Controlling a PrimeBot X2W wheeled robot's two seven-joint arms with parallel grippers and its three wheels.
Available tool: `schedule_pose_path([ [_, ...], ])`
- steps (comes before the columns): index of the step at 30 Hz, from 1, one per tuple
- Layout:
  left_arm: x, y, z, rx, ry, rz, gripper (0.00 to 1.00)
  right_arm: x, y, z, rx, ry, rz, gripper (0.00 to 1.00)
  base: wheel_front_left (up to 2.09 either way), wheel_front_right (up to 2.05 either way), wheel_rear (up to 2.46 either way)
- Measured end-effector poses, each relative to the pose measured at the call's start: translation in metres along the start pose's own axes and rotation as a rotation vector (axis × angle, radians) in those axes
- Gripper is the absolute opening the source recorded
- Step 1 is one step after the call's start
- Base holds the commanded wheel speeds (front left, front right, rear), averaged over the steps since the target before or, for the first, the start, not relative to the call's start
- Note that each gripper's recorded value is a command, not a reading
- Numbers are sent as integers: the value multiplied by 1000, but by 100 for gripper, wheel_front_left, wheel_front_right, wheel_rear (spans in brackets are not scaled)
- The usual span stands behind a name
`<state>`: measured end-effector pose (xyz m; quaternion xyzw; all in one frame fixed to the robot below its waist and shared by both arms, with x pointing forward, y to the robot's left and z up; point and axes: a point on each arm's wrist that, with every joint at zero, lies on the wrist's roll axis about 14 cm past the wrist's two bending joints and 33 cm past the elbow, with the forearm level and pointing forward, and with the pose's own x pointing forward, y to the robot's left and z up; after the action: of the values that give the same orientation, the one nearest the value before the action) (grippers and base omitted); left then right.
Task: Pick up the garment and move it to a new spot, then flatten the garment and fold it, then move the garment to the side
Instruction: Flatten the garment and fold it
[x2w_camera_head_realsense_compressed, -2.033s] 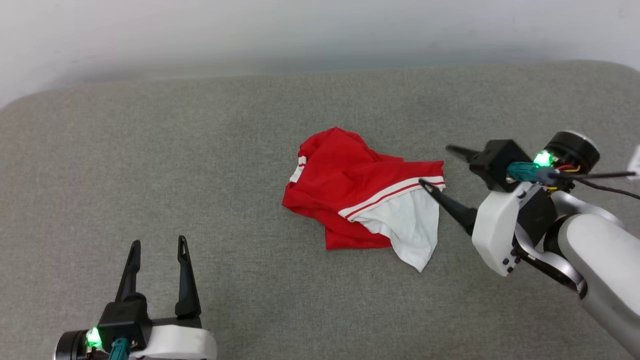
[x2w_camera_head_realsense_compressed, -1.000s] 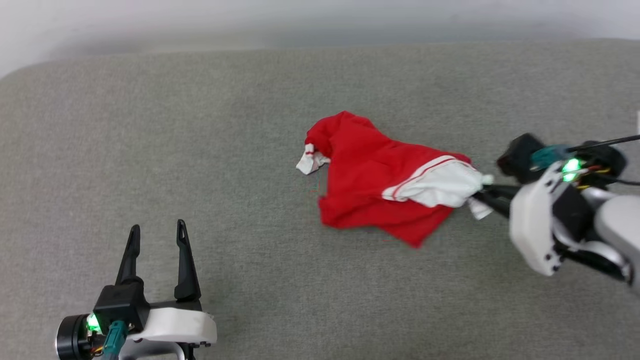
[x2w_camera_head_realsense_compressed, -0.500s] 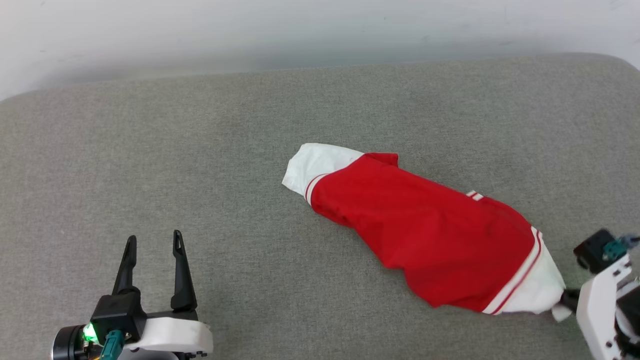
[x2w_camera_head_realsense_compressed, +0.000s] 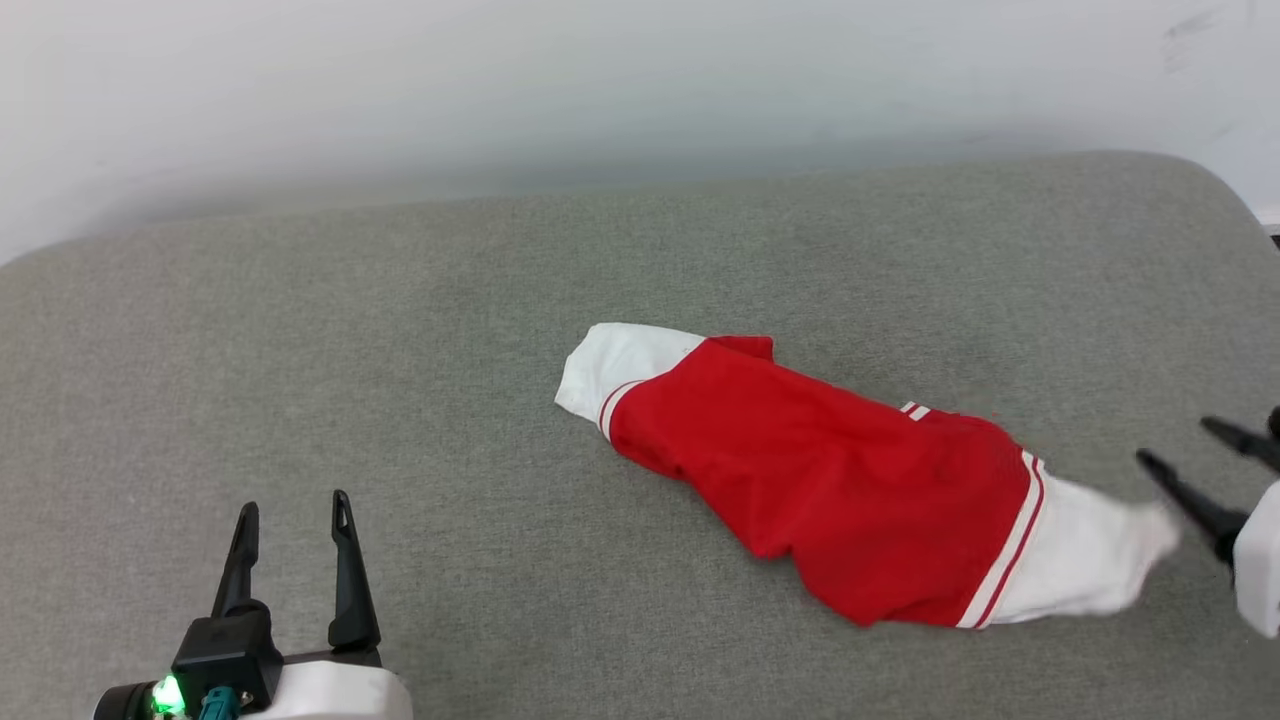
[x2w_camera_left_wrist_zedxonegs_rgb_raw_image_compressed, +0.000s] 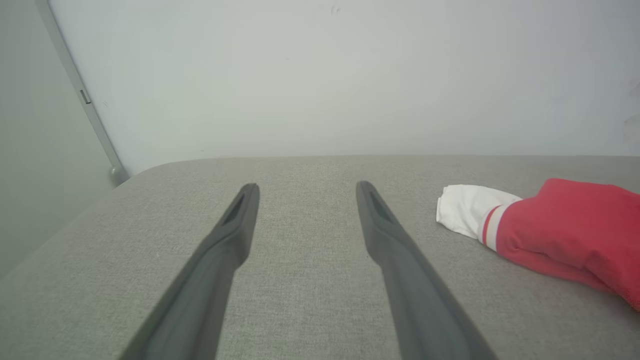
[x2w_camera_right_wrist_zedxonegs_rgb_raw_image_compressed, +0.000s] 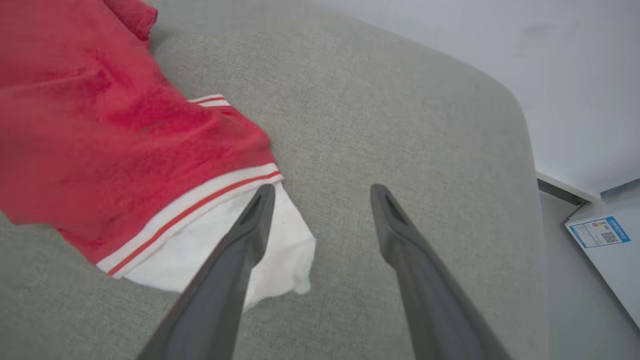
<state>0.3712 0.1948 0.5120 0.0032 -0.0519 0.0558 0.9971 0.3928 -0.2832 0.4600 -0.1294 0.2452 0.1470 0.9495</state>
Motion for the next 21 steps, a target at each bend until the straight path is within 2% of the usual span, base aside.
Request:
schedule_pose_path([
  [6,2,-5,10,15,-32,-30,100,-18,-18,68,2,-283,-71,100,0,0,0],
  [12,12,-4,24,30,-82,-45,100,-33,-3,132,6,-631,-118,100,0,0,0],
  [15,22,-8,35,48,-121,-79,100,-42,15,144,43,-768,-187,100,0,0,0],
  [21,46,-15,55,65,-190,-133,100,-47,30,138,110,-813,-258,100,0,0,0],
])
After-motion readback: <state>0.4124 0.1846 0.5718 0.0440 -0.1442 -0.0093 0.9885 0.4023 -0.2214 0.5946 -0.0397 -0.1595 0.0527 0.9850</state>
